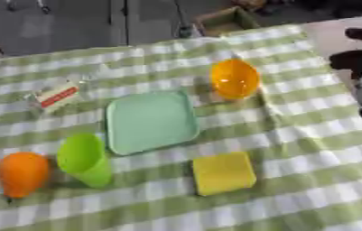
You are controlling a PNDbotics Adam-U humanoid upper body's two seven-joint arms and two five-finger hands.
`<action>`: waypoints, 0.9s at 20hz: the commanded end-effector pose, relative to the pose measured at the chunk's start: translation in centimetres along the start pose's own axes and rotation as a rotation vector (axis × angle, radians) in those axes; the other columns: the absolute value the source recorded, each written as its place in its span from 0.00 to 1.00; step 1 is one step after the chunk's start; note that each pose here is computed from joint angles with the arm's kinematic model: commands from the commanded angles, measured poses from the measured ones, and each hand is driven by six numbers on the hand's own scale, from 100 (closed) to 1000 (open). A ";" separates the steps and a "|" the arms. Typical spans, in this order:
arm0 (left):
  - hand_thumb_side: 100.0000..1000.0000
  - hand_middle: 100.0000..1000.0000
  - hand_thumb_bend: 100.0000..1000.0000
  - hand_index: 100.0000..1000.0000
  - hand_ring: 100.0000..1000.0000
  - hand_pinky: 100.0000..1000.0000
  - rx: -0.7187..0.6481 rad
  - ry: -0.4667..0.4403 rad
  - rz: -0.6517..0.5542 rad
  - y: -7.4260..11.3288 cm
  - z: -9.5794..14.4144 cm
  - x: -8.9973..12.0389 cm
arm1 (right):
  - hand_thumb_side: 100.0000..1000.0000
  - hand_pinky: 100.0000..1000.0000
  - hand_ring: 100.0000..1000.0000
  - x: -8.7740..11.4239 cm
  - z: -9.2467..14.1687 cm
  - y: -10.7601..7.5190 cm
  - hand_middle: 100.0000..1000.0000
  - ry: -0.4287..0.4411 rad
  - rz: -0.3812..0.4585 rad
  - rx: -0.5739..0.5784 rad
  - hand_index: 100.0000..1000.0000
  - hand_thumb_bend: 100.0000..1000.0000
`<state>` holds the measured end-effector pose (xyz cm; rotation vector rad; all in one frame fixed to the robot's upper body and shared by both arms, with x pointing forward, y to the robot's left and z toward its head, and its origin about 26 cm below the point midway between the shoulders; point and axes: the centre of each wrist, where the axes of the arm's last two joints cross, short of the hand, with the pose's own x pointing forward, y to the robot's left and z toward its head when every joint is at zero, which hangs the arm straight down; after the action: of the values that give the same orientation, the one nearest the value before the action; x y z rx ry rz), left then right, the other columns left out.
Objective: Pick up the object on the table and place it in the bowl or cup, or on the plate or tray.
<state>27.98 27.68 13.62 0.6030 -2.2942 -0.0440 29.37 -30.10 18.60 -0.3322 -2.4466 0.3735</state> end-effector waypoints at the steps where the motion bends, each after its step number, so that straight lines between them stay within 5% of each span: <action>1: 0.74 0.86 0.34 0.87 0.97 0.58 -0.003 -0.027 -0.019 0.6 -0.4 0.4 | 0.40 0.67 0.66 0.7 -0.4 -0.3 0.82 -0.030 0.007 0.008 1.00 0.00; 18: 0.72 0.86 0.29 0.89 0.97 0.59 -0.036 -0.018 -0.076 1.1 -0.3 0.3 | 0.41 0.67 0.66 0.7 -0.4 -0.3 0.82 -0.025 0.010 0.010 1.00 0.00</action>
<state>27.85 28.01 13.50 0.6360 -2.2654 -0.0921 29.30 -30.16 18.43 -0.3326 -2.4376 0.3749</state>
